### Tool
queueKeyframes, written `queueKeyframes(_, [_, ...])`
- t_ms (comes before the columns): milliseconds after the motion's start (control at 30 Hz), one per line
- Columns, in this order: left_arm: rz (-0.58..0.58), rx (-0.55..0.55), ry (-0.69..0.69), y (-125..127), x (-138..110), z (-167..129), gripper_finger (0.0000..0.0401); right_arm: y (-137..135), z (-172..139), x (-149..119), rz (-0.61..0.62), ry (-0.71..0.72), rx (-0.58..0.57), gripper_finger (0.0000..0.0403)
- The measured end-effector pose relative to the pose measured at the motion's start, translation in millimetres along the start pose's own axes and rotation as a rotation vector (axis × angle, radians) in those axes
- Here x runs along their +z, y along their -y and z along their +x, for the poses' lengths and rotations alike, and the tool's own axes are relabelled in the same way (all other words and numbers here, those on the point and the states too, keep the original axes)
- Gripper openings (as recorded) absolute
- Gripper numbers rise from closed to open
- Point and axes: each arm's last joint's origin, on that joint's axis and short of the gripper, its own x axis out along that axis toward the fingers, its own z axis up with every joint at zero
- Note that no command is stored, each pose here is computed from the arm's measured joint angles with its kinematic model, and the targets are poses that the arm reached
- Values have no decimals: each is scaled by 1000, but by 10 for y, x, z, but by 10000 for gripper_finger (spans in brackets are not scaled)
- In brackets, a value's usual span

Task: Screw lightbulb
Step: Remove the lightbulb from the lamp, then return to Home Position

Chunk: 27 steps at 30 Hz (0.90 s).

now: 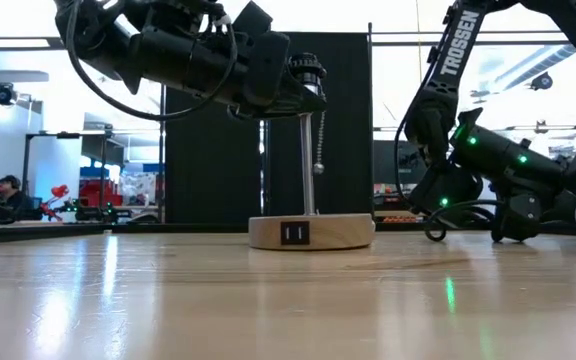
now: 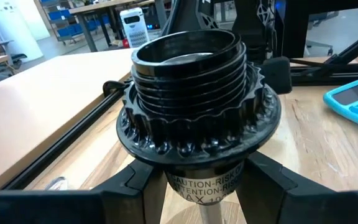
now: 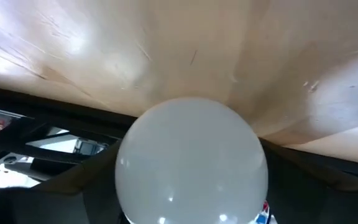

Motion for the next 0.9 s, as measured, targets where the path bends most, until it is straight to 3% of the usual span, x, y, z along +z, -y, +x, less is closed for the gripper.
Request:
queueKeyframes(233, [19, -3, -36, 2, -53, -2, 172, -38, -67, -111, 49, -61, 12, 322])
queueKeyframes(533, [31, -6, -57, -7, -27, -31, 249, -150, -393, -376, 158, 124, 14, 323])
queueKeyframes(733, [60, -33, -185, -78, 58, -218, 299, -294, -762, -799, 200, 429, -21, 313])
queueKeyframes(900, [15, -82, -259, -182, 215, -468, 315, -392, -1001, -1123, 124, 901, -94, 302])
